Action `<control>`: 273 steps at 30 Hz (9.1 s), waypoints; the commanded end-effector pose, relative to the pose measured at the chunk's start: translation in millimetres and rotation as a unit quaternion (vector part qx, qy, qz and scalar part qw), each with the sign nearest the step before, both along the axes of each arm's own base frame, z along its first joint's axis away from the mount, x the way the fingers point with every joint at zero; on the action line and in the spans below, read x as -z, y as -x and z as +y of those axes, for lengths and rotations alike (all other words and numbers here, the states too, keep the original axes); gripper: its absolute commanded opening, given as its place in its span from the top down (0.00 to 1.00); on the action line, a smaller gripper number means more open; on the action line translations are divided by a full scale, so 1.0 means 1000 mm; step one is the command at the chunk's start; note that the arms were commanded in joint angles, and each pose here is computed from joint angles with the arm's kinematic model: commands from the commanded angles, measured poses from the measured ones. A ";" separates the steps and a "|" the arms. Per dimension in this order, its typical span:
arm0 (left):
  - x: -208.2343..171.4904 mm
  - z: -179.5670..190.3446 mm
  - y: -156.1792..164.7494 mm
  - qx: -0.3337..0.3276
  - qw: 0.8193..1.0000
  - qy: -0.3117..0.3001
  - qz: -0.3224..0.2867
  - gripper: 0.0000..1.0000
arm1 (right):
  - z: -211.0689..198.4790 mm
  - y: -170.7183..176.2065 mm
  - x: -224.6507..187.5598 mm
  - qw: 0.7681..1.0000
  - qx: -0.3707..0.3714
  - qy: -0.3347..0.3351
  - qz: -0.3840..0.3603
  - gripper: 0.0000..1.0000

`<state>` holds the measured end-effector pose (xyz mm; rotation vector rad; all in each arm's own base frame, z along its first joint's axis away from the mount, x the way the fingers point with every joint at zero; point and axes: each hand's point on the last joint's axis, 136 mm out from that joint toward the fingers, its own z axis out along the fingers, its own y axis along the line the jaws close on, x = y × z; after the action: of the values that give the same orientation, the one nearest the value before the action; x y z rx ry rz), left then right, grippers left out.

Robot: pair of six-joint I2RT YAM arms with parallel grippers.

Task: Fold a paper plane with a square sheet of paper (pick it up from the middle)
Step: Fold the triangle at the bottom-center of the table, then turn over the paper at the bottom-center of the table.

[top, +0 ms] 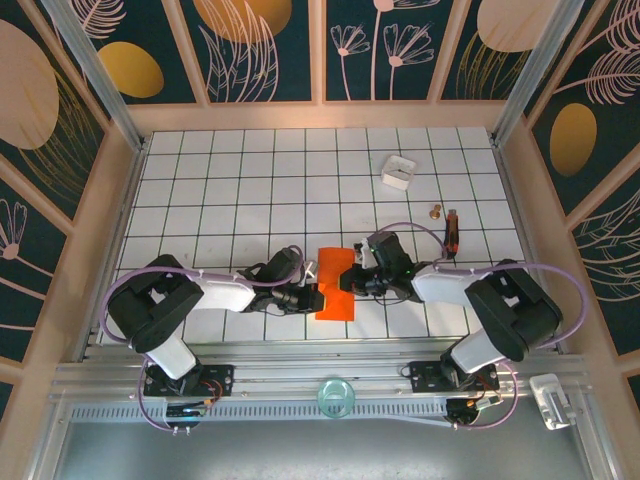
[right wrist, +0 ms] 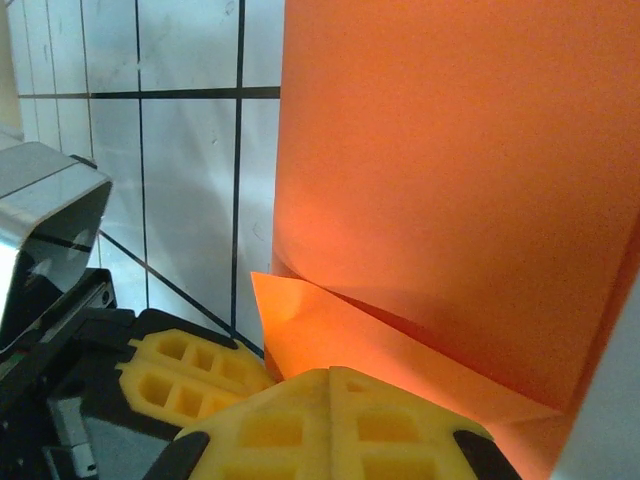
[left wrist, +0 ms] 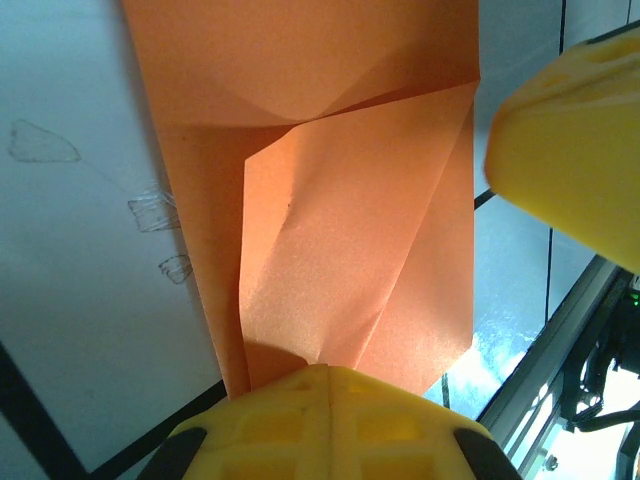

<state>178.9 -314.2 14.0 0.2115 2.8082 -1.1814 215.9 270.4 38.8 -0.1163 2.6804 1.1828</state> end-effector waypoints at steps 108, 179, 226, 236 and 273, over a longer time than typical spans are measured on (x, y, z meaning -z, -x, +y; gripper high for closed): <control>0.019 0.044 0.071 0.059 0.995 -0.054 0.061 1.00 | -0.050 0.013 0.075 0.988 -0.004 0.152 0.023 1.00; 0.037 -0.002 -0.044 -0.074 0.996 -0.038 -0.016 1.00 | -0.025 0.027 0.007 0.995 0.065 0.073 0.010 0.67; -0.007 -0.029 -0.061 -0.073 0.996 0.025 -0.038 0.78 | -0.057 0.015 0.002 0.984 0.153 0.086 -0.045 1.00; -0.141 0.018 -0.116 -0.185 0.962 0.147 -0.139 0.53 | -0.095 -0.020 -0.055 0.947 0.077 0.277 -0.142 1.00; -0.098 0.026 -0.121 -0.169 0.976 0.135 -0.033 0.85 | 0.033 0.056 -0.010 0.945 -0.131 0.244 -0.174 0.96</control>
<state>295.4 -266.8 93.7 -0.3041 2.4948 -1.3167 161.0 293.4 41.8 -0.7376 2.6439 0.3725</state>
